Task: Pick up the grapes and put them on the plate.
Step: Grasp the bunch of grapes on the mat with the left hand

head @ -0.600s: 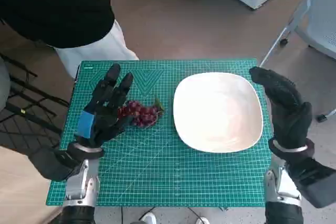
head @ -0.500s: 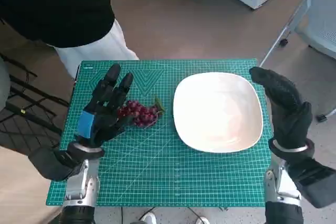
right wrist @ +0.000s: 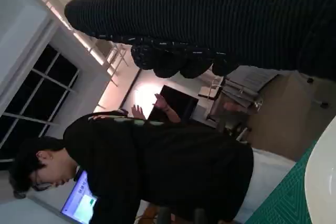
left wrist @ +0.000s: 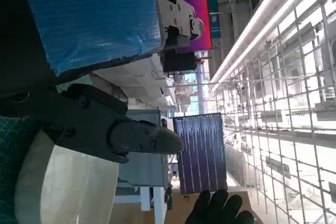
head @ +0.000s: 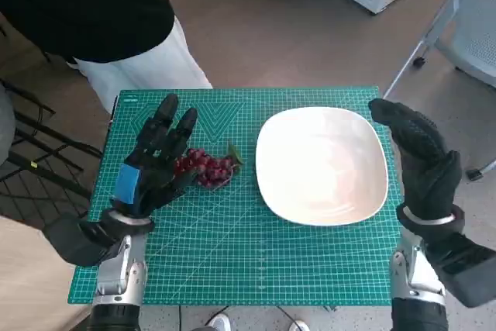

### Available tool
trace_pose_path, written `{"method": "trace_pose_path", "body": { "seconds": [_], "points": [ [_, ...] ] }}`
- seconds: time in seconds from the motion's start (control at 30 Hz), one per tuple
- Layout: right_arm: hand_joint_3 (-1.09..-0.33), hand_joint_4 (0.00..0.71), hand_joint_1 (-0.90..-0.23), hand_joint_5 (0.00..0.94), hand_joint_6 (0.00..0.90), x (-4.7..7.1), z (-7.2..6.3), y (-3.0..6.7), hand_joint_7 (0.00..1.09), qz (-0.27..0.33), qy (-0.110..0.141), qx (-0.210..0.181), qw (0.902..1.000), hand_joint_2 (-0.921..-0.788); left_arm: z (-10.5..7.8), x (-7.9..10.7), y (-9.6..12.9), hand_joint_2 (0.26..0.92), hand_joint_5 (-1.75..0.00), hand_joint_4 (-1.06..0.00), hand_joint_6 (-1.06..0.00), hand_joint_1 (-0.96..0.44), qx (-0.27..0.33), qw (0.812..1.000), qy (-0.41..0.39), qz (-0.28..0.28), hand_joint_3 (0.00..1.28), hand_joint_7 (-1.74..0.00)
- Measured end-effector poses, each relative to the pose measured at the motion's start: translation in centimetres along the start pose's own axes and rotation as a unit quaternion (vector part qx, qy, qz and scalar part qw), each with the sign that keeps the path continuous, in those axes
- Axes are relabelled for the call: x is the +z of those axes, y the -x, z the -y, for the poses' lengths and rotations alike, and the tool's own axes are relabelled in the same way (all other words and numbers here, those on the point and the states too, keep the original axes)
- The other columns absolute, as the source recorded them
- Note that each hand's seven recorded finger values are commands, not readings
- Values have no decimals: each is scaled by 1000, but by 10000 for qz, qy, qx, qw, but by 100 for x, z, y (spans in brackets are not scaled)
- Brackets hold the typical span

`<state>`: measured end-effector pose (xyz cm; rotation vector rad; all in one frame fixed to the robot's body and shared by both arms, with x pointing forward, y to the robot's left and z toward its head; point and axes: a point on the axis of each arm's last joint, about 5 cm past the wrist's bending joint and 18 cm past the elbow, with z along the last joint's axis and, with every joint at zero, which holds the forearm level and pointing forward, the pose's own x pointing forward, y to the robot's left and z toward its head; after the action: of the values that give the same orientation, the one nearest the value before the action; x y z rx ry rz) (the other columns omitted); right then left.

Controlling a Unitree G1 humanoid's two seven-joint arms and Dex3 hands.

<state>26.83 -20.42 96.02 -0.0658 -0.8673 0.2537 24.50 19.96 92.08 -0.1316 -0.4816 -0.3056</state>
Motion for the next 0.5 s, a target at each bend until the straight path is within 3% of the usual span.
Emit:
{"method": "trace_pose_path", "body": {
  "seconds": [0.5],
  "points": [
    [-692, 197, -598, 3, 0, -2, 1, -5, 412, 3, -6, 44, 10000, -921, 3, 6, -6, 921, -1, -209, -159, -574, -28, 10000, 23, -14, 165, -4]
  ]
}}
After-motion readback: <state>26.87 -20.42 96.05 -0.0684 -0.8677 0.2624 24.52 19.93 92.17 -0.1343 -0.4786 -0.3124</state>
